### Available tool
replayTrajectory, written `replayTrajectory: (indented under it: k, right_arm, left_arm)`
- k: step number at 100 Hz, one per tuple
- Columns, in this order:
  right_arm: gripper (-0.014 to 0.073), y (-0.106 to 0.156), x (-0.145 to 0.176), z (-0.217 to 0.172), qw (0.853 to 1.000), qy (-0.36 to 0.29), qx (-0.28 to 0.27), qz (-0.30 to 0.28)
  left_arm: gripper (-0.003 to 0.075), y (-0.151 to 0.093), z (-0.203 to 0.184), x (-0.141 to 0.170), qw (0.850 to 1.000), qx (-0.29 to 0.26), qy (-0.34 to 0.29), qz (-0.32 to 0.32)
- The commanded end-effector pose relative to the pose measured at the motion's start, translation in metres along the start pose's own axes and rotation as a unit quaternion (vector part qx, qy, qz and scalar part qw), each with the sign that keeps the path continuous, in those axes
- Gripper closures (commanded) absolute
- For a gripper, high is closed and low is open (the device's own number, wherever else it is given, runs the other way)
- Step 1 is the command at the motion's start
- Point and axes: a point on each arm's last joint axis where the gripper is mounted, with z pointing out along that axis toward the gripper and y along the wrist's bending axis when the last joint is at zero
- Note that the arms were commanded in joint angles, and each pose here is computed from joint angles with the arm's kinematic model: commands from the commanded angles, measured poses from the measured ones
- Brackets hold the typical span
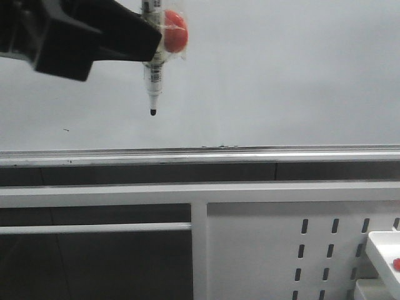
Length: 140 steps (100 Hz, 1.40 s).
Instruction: Write number 1 on whiteboard
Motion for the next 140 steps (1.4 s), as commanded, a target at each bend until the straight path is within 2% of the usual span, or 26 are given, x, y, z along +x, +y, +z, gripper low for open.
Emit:
replayTrajectory:
  k: [1,11,19,38,56,69,92,106,113,122,140]
  right_arm:
    - [0.0276,0.015,-0.036,0.009,0.996,0.000,-0.062,-0.058]
    - [0.0270,0.037,-0.049,0.028,0.987,0.048,-0.114,-0.105]
    - [0.0256,0.052,-0.053,0.041,0.979,0.059,-0.142,-0.134]
    - [0.0192,0.073,-0.058,0.071,0.974,0.056,-0.166,-0.140]
    - [0.0190,0.084,-0.063,0.087,0.973,0.031,-0.180,-0.138]
    - [0.0191,0.089,-0.068,0.094,0.973,0.017,-0.186,-0.136]
    - [0.0196,0.091,-0.057,0.104,0.972,0.064,-0.180,-0.139]
    - [0.0205,0.093,-0.058,0.106,0.972,0.059,-0.183,-0.136]
    - [0.0243,0.094,-0.059,0.106,0.972,0.049,-0.187,-0.132]
    - [0.0344,0.094,-0.060,0.107,0.973,0.047,-0.188,-0.129]
    - [0.0671,0.094,-0.060,0.107,0.973,0.048,-0.188,-0.128]
  left_arm:
    - [0.0740,0.004,-0.008,-0.023,0.998,0.007,-0.012,0.062]
    - [0.0740,0.006,-0.011,-0.030,0.994,0.015,0.008,0.105]
    - [0.0740,0.008,-0.013,-0.034,0.991,0.013,0.013,0.132]
    - [0.0740,0.006,-0.022,-0.037,0.981,0.009,0.011,0.196]
    - [0.0740,-0.006,-0.027,-0.039,0.962,0.029,0.014,0.273]
    - [0.0740,-0.010,-0.028,-0.040,0.959,0.035,0.009,0.282]
    - [0.0740,-0.010,-0.028,-0.039,0.958,0.035,0.010,0.284]
    - [0.0740,-0.010,-0.028,-0.039,0.958,0.035,0.010,0.284]
    - [0.0740,-0.010,-0.028,-0.039,0.958,0.035,0.010,0.284]
    - [0.0740,-0.010,-0.028,-0.039,0.958,0.035,0.010,0.284]
    - [0.0740,-0.010,-0.028,-0.039,0.958,0.035,0.012,0.284]
